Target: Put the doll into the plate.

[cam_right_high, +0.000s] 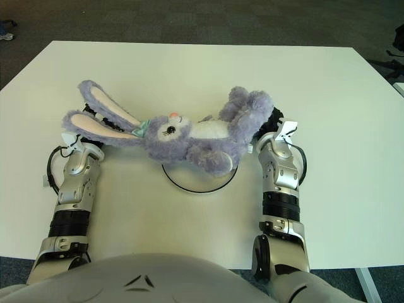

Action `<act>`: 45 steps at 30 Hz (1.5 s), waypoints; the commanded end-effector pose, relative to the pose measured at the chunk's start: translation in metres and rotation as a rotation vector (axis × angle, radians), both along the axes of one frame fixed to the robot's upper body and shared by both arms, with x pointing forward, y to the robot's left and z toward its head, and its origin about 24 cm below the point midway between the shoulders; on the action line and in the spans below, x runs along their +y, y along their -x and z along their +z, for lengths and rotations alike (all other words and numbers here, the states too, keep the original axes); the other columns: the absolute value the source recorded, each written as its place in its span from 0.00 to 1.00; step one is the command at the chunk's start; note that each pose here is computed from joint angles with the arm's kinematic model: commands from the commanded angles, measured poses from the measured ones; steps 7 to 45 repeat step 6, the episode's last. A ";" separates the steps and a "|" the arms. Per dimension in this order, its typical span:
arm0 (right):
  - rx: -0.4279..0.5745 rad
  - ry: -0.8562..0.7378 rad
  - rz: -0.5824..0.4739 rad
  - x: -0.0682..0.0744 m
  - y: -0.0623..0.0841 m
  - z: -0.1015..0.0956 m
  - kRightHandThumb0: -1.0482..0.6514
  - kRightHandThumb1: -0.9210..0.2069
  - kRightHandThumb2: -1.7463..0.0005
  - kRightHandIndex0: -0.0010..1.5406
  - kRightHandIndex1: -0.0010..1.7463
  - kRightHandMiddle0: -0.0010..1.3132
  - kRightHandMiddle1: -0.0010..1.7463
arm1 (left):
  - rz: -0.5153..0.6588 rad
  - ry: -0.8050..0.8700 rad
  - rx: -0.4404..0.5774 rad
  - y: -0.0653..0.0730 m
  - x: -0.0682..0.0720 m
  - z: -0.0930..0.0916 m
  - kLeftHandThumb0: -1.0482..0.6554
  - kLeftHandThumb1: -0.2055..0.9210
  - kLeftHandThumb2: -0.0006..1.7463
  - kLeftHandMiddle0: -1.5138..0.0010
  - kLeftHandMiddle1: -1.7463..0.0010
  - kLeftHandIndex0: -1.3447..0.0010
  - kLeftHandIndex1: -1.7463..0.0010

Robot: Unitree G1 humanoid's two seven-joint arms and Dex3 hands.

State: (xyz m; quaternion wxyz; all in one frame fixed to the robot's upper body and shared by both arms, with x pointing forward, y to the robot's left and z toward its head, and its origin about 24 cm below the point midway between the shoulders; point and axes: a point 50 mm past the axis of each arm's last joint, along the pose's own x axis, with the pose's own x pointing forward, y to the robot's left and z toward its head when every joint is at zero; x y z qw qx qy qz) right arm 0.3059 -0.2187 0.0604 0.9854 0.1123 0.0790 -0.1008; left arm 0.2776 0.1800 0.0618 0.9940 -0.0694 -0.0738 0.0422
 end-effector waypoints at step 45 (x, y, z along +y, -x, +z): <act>0.142 -0.010 0.013 0.000 0.009 -0.028 0.61 0.90 0.00 0.59 1.00 0.56 0.95 | 0.010 0.000 0.047 0.002 0.000 -0.008 0.38 0.68 0.58 0.32 0.00 0.68 0.00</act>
